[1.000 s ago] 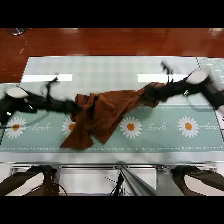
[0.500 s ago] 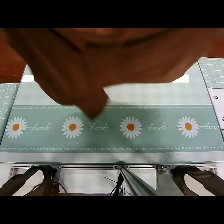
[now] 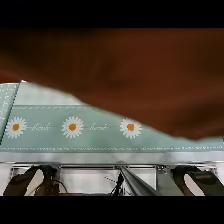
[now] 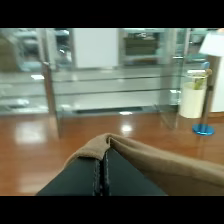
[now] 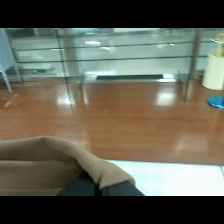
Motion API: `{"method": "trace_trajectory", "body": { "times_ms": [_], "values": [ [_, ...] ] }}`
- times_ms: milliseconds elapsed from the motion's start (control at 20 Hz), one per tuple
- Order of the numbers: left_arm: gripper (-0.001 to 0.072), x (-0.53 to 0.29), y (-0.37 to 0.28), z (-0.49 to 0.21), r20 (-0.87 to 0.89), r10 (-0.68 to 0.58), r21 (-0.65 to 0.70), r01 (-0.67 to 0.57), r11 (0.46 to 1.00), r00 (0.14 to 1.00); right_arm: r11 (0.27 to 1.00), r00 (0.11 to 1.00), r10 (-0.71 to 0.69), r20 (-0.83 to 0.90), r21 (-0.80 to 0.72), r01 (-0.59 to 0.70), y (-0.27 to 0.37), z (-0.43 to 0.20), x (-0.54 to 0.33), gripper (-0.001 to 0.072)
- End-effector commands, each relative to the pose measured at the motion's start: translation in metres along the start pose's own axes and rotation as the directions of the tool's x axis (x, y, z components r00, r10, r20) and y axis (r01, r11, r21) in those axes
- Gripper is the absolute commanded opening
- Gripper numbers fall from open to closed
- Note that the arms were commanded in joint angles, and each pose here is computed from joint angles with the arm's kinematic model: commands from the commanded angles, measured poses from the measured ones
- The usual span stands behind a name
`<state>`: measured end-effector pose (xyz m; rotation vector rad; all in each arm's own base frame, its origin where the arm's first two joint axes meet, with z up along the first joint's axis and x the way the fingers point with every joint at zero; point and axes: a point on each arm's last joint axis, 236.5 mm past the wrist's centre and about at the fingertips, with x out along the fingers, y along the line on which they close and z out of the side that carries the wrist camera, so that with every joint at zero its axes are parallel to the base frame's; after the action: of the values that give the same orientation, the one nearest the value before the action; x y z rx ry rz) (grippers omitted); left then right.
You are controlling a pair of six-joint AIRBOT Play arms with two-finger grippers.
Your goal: Fold the shirts.
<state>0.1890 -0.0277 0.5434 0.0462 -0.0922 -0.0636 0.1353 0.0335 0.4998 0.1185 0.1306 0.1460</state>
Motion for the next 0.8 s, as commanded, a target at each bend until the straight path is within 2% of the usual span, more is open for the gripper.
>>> {"method": "trace_trajectory", "body": {
  "times_ms": [0, 150, 300, 550, 750],
  "values": [
    [0.0024, -0.047, 0.007, -0.014, -0.040, 0.011, 0.052, -0.009, 0.999, 0.999, 0.999, 0.992, -0.042, -0.116, 0.011, 0.044, -0.008, -0.035, -0.020, 0.0024],
    [0.0024, -0.053, 0.014, -0.058, -0.183, -0.017, 0.049, 0.026, 0.998, 0.983, 0.996, 0.937, -0.074, -0.341, 0.015, 0.084, -0.021, -0.088, 0.004, 0.0024],
    [0.0024, -0.022, 0.020, -0.124, -0.391, 0.011, 0.039, 0.004, 0.999, 0.920, 0.996, 0.868, -0.070, -0.491, 0.013, 0.088, -0.029, -0.135, 0.052, 0.0024],
    [0.0025, 0.096, 0.002, -0.270, -0.652, 0.005, 0.020, 0.011, 1.000, 0.758, 0.991, 0.762, -0.073, -0.644, 0.036, 0.125, -0.056, -0.237, 0.174, 0.0022],
    [0.0025, 0.193, -0.016, -0.376, -0.703, -0.020, -0.071, -0.042, 0.997, 0.711, 0.990, 0.701, -0.069, -0.710, 0.035, 0.134, -0.076, -0.297, 0.279, 0.0022]
  ]
}}
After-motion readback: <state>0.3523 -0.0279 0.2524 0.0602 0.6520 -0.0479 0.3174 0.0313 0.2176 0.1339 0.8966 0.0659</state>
